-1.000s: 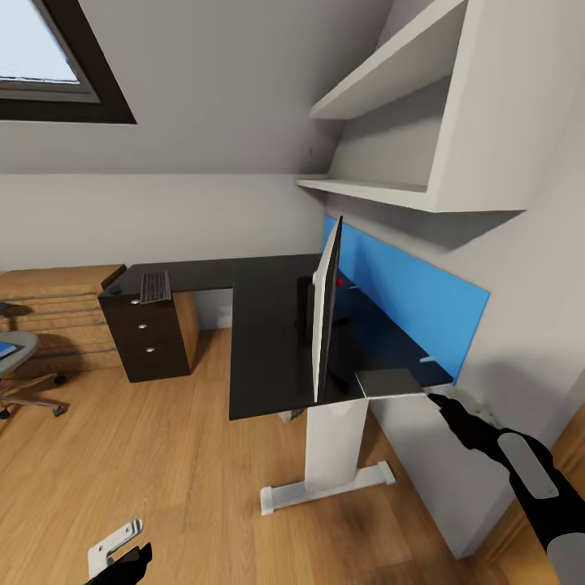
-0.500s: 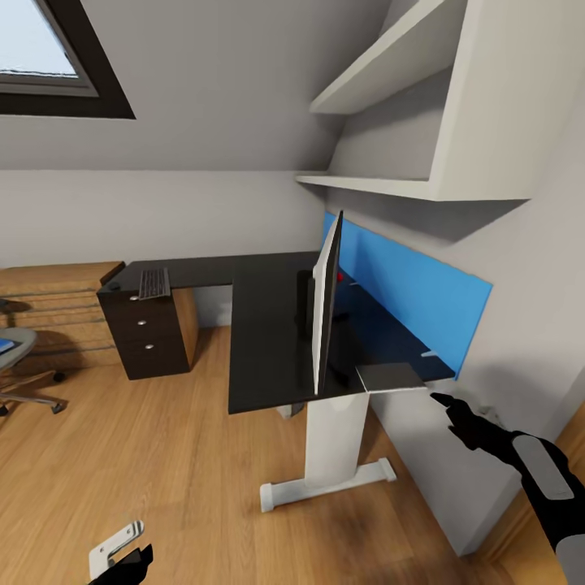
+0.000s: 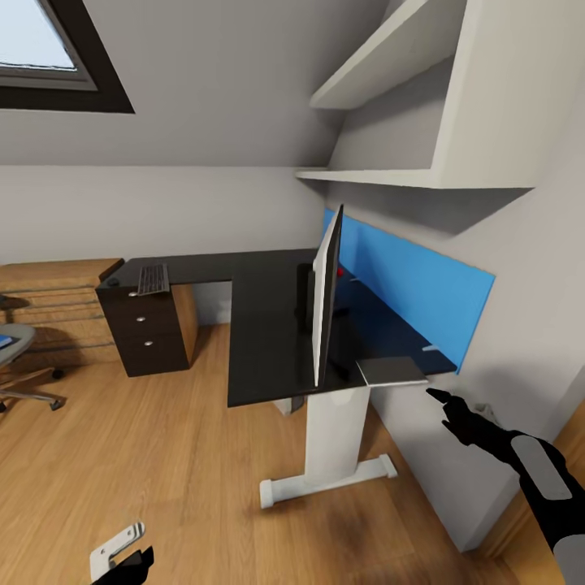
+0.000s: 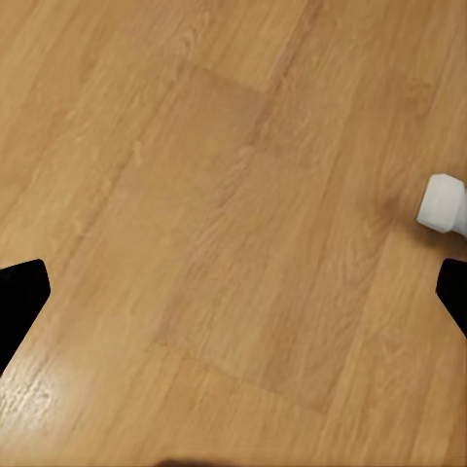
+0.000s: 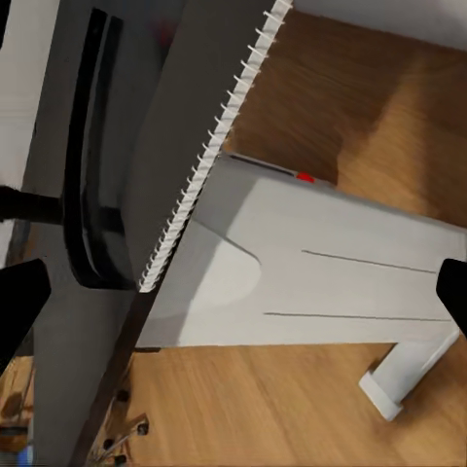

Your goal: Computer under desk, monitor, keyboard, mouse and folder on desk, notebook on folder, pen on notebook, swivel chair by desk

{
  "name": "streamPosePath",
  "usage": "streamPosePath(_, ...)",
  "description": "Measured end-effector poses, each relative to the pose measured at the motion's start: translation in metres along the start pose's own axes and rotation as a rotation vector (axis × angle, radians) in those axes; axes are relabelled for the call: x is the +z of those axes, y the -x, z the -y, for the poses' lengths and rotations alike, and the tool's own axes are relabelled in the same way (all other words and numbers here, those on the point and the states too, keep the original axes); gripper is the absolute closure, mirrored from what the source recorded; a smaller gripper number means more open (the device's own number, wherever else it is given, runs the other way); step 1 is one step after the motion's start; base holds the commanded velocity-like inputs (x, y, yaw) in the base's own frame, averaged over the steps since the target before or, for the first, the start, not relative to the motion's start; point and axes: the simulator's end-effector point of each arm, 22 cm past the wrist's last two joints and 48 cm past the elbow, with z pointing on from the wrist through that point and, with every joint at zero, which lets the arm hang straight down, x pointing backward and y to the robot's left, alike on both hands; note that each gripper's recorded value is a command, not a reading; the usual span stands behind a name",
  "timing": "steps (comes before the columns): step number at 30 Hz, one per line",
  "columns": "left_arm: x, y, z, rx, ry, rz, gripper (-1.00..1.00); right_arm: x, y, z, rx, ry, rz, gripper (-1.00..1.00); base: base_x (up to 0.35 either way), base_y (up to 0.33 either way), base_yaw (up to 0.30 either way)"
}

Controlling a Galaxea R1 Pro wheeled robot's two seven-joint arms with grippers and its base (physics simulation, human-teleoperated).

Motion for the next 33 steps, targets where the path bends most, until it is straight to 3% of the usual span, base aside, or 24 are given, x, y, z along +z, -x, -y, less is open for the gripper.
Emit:
streamPosePath(1,0.002,-0.003,-0.001,0.0,0.001,-0.003,-1.0,-0.001,0.003,-0.01,0.041,0.059,0.011,-1.0,0.0,0.0,0.0)
streamPosePath(3,0.005,-0.005,-0.001,0.0,0.001,-0.003,-1.0,0.0,0.003,-0.009,0.07,0.078,0.014,-1.0,0.0,0.0,0.0)
streamPosePath(4,0.006,-0.006,-0.001,0.0,0.001,-0.003,-1.0,0.0,0.002,-0.007,0.109,0.092,0.015,-1.0,0.0,0.0,0.0)
streamPosePath(5,0.007,-0.008,-0.002,0.002,0.002,-0.003,-1.0,0.001,0.002,-0.003,0.209,0.125,0.016,-1.0,0.0,0.0,0.0)
streamPosePath(6,0.009,-0.009,-0.002,0.003,0.002,-0.003,-1.0,0.001,0.001,-0.002,0.232,0.133,0.017,-1.0,0.0,0.0,0.0)
streamPosePath(13,0.019,-0.018,-0.004,0.004,0.002,-0.004,-1.0,0.005,-0.003,0.01,0.263,0.145,0.02,-1.0,0.0,0.0,0.0)
streamPosePath(33,0.047,-0.045,-0.01,0.004,0.002,-0.004,-1.0,0.014,-0.012,0.046,0.276,0.149,0.037,-1.0,0.0,0.0,0.0)
